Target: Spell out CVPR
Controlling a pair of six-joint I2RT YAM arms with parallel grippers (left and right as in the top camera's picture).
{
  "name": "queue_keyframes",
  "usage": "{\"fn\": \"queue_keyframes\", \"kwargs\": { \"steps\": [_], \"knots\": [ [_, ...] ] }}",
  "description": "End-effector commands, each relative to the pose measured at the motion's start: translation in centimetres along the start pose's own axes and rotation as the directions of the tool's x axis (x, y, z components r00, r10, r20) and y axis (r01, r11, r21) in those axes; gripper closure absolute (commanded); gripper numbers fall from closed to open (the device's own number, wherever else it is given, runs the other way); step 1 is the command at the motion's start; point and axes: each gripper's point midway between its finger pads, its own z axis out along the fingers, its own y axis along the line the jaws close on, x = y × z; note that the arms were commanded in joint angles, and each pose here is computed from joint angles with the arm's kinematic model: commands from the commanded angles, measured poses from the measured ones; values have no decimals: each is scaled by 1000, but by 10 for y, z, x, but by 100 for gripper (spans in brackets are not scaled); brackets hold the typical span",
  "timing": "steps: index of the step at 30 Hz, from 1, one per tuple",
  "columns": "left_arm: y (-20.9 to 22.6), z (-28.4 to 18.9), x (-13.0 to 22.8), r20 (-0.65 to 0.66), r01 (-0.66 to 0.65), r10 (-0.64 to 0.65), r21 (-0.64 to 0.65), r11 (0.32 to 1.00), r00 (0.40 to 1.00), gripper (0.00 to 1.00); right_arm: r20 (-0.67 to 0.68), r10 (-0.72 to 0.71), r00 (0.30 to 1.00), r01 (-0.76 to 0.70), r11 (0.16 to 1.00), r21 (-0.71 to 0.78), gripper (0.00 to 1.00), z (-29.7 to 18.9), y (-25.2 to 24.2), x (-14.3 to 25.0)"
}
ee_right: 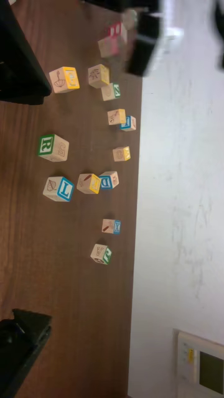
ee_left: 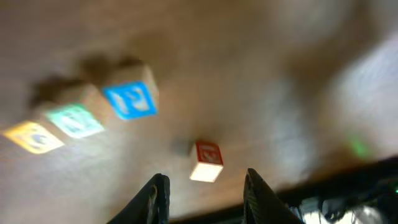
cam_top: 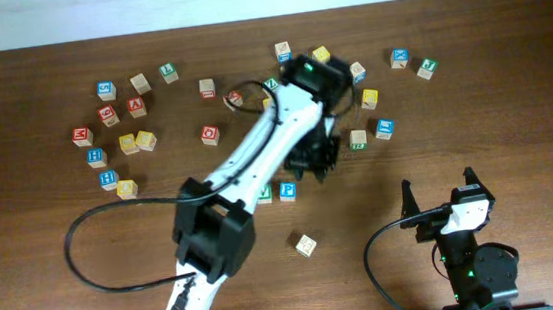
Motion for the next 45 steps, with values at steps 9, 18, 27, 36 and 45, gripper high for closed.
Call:
{"fn": "queue_keyframes", "kwargs": {
  "steps": [9, 18, 27, 36, 45],
  "knots": [
    [299, -164, 30, 423, 694, -669, 121, 710, 611, 1, -6, -92, 996, 92, 995, 39, 2, 0, -6, 2],
    [353, -164, 56, 409, 786, -761, 150, 600, 504, 1, 385, 240, 891, -24, 873, -486, 2, -47, 73, -115],
    [353, -164, 56, 409, 786, -761, 150, 600, 504, 1, -490, 141, 860, -419, 743, -522, 2, 36, 111, -113],
    [353, -164, 56, 409, 786, -761, 150, 600, 504, 1, -824, 130, 551, -161, 986, 48, 3, 80, 100, 55],
    [353, -164, 56, 409, 786, -761, 150, 600, 504, 1, -816, 148, 559, -1, 984, 178, 24, 117, 89, 119]
  ]
}}
